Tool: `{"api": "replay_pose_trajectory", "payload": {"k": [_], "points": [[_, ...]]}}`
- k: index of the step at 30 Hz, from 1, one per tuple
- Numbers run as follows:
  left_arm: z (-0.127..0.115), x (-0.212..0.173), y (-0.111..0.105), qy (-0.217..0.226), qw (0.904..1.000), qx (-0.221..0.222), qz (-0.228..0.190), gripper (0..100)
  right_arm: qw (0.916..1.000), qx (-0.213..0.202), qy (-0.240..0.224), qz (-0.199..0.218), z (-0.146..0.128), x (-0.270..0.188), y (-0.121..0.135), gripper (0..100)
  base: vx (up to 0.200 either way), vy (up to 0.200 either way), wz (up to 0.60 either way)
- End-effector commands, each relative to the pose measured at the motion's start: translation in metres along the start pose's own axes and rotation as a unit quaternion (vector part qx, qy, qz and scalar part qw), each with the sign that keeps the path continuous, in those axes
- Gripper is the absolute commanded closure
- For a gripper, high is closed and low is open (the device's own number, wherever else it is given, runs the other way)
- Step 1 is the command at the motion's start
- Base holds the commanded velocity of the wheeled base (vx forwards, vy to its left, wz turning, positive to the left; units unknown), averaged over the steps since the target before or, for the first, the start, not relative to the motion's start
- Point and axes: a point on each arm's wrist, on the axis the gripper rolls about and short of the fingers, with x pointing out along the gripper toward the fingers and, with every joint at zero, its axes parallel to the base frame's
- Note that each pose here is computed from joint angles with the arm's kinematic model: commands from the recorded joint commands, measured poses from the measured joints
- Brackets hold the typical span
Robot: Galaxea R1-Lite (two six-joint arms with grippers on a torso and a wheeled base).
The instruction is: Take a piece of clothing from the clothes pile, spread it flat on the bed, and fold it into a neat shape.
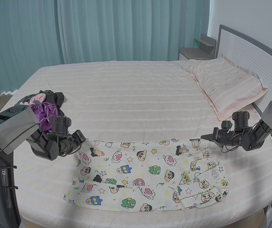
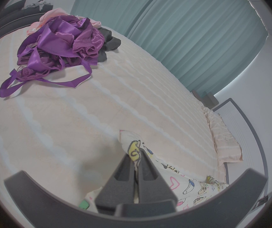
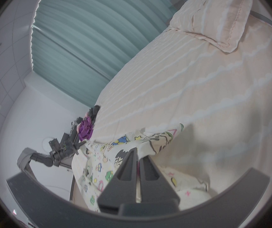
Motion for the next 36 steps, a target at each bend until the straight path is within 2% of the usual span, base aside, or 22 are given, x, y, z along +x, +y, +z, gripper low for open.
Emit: {"api": "replay_pose_trajectory", "payload": {"k": [1,8,11,14,20,27,28,36], "points": [[-0.005,-0.025,0.008,0.014,0.9998,0.009,0.012,100,0.9995,-0.024,0.018,0.01,-0.014,-0.031,0.007,100,0.0,0.0,0.0],[-0.024,-0.056,0.025,0.074,0.9971,0.011,0.012,100,0.9979,-0.033,0.052,0.018,-0.04,-0.05,0.003,100,0.0,0.0,0.0],[-0.04,-0.071,0.036,0.114,0.993,0.026,0.018,100,0.9966,-0.032,0.071,0.028,-0.055,-0.064,0.002,100,0.0,0.0,0.0],[-0.05,-0.077,0.045,0.128,0.9909,0.033,0.025,100,0.9957,-0.026,0.086,0.021,-0.069,-0.07,-0.002,100,0.0,0.0,0.0],[-0.065,-0.08,0.058,0.13,0.9907,0.033,0.025,100,0.9927,-0.025,0.118,0.014,-0.092,-0.074,-0.009,100,0.0,0.0,0.0],[-0.069,-0.08,0.061,0.114,0.9927,0.035,0.014,100,0.9916,-0.016,0.129,-0.001,-0.099,-0.074,-0.01,100,0.0,0.0,0.0],[-0.07,-0.08,0.062,0.116,0.9926,0.035,0.015,100,0.9914,-0.015,0.13,-0.002,-0.101,-0.075,-0.01,0,0.0,0.0,0.0],[-0.07,-0.08,0.062,0.115,0.9926,0.036,0.014,100,0.9915,0.003,0.13,-0.007,-0.102,-0.075,-0.009,0,0.0,0.0,0.0]]}}
